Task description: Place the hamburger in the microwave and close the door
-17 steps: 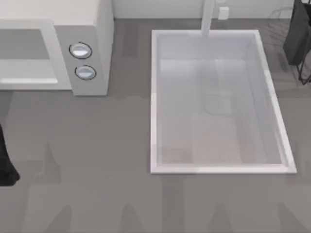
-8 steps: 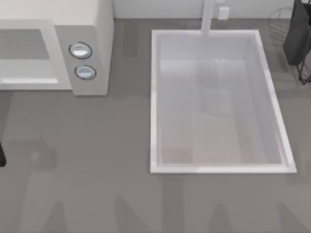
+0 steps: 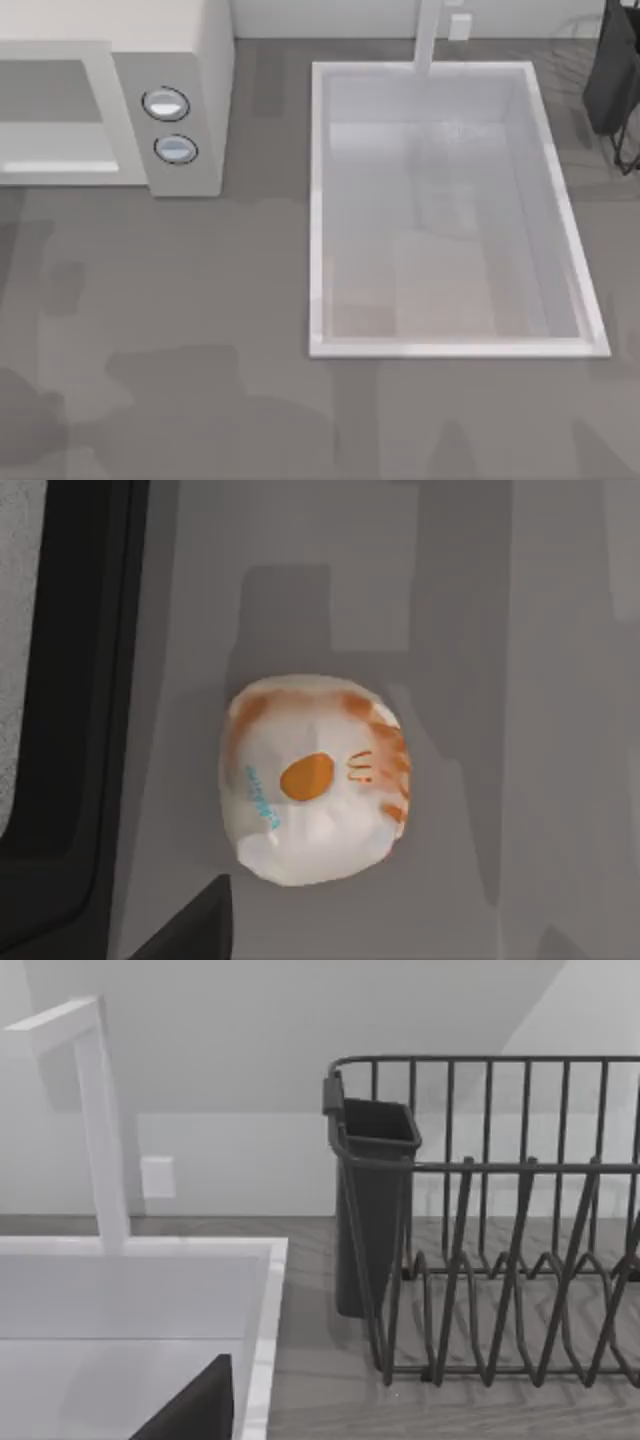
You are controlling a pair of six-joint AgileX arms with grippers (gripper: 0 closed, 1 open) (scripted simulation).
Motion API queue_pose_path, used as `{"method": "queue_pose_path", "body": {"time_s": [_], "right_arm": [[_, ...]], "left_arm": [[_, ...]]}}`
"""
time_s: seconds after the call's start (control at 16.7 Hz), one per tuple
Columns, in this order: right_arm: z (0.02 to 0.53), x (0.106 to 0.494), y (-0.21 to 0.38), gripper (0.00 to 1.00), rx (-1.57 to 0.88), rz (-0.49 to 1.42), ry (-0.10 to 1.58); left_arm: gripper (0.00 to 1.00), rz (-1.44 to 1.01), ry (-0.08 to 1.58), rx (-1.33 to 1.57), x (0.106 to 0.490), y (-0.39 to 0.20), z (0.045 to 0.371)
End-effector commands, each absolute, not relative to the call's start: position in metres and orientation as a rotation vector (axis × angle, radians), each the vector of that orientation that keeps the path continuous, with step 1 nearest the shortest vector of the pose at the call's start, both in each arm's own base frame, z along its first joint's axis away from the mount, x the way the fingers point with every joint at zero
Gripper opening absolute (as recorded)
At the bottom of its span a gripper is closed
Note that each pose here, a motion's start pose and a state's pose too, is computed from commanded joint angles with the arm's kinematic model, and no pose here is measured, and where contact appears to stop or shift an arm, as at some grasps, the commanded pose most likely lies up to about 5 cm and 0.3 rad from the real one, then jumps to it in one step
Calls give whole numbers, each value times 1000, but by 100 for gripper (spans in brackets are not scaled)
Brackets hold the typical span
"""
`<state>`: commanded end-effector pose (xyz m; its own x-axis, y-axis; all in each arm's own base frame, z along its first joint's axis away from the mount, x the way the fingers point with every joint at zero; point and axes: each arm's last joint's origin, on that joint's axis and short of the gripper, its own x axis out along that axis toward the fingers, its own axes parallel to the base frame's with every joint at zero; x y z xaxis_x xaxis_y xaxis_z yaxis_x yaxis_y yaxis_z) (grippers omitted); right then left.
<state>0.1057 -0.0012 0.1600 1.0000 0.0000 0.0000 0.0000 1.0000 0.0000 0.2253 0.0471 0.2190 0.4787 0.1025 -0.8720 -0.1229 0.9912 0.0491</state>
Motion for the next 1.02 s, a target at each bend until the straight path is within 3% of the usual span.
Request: {"method": "queue_pose_path", "body": {"time_s": [0.24,0.48,1.02], "right_arm": [[160,106,-1,100,0,0,0],[160,106,-1,100,0,0,0],[160,106,-1,100,0,0,0]], "left_arm": [[100,145,1342,-71,273,74,201],[100,141,1514,-120,304,96,179],[100,115,1574,-122,312,94,171]]}}
